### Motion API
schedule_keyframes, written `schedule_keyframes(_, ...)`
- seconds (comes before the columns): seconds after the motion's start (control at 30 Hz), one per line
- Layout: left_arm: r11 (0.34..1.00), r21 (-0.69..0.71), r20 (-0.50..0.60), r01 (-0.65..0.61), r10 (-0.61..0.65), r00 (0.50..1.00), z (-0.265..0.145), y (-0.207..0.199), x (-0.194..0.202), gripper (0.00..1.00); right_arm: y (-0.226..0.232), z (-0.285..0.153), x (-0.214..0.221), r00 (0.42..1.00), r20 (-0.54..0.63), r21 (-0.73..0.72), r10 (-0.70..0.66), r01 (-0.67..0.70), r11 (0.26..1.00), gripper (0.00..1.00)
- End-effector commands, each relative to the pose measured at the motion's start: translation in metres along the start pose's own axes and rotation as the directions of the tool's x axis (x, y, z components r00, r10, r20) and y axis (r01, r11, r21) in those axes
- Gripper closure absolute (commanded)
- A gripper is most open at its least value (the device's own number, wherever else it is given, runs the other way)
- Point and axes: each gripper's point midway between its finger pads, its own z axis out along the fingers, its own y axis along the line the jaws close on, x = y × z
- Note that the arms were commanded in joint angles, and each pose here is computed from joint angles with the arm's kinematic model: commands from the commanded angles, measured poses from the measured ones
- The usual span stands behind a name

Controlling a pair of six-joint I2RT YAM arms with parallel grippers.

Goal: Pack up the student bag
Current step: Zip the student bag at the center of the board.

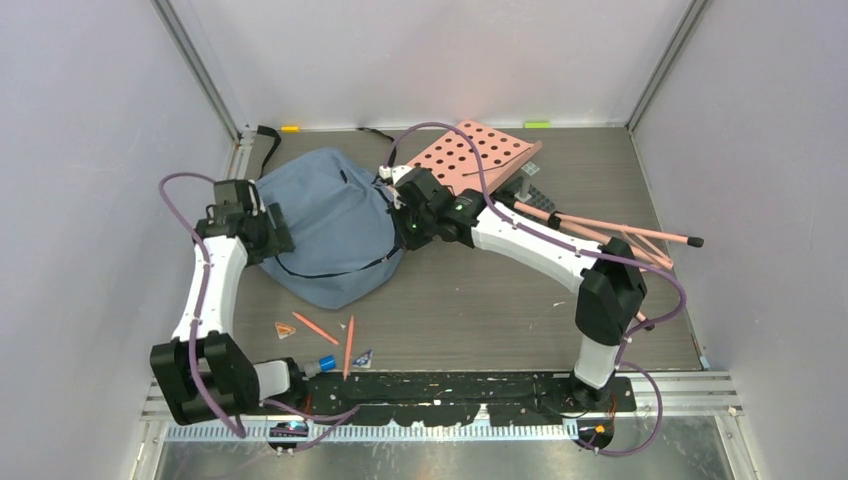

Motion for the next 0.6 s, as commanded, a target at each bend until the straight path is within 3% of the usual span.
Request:
schedule_keyframes(0.0,0.968,0.131,0.209,-0.214,0.184,0.960,-0.038,-0.047,-0.031,0.29,0.010,-0.029,-0.025,0.996,0.088,-0.069,-0.006,0.012,0.998,0.99)
schedule_keyframes(0.1,0.890,0.319,0.262,-0.326,0.247,0.933,-0.054,-0.090,-0.019,0.29,0.014,-0.033,-0.026,0.995,0.097,-0.093,-0.006,0.015,0.996,0.99)
schedule_keyframes(0.23,0.735,0.549,0.256,-0.398,0.306,0.917,-0.064,-0.148,0.018,0.29,0.022,-0.041,-0.027,0.994,0.109,-0.134,0.003,0.012,0.991,0.99)
schedule_keyframes(0.43,0.615,0.645,0.273,-0.453,0.369,0.889,-0.070,-0.196,0.057,0.28,0.026,-0.062,-0.036,0.989,0.149,-0.154,0.020,0.003,0.988,0.99)
schedule_keyframes(0.57,0.606,0.627,0.291,-0.490,0.401,0.869,-0.064,-0.203,0.070,0.27,0.023,-0.067,-0.040,0.985,0.170,-0.135,0.034,-0.011,0.991,0.99)
